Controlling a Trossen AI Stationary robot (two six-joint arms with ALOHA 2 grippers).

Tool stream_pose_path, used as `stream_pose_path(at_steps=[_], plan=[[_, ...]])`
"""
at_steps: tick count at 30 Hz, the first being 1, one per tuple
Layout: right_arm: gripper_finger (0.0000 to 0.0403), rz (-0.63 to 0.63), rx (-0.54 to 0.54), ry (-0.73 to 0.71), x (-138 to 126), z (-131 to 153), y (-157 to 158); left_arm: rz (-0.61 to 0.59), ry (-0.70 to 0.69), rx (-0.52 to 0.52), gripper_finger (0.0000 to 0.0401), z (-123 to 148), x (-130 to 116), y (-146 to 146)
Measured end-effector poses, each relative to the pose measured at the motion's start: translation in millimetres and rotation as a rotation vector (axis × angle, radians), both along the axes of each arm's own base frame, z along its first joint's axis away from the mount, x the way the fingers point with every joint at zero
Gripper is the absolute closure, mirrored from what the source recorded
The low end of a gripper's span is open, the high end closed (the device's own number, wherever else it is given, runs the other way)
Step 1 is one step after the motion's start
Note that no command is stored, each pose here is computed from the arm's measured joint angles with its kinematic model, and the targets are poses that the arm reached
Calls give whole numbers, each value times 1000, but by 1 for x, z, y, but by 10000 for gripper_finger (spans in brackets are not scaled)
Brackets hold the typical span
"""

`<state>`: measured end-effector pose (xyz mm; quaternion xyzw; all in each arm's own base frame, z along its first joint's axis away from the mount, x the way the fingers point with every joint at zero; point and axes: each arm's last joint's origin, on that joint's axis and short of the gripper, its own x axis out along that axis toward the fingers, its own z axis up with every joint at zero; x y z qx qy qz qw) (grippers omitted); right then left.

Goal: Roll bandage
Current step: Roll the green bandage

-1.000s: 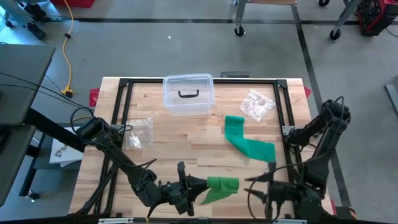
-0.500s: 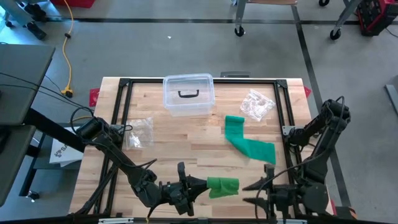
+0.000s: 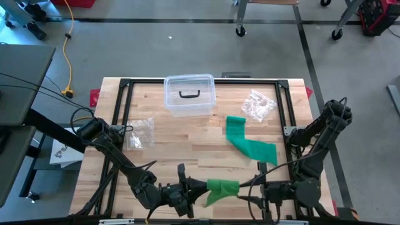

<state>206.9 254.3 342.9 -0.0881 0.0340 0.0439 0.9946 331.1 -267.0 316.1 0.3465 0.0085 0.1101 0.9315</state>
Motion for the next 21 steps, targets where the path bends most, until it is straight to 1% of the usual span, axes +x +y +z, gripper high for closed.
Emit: stream_pose_path(at_steps=[2,4,9,12,15,18,21], plan=[[272,29,12,-5,2,1,0,-3,-1,0,389,0,0,0],[282,32,15,-5,3,1,-1,-9,-2,-3,389,0,0,-1],[338,33,26,-6,5,1,-2,-16,-9,-35,378,0,0,-1],[373,39,35,-11,5,2,-2,-8,-1,-30,366,-1,0,0],[397,40,44,-13,5,3,-2,9,12,-15,350,-2,0,1],[397,32,69,-11,5,3,-2,23,29,4,331,-4,0,1],[372,9,99,1,5,2,-3,24,38,29,320,-4,0,1]])
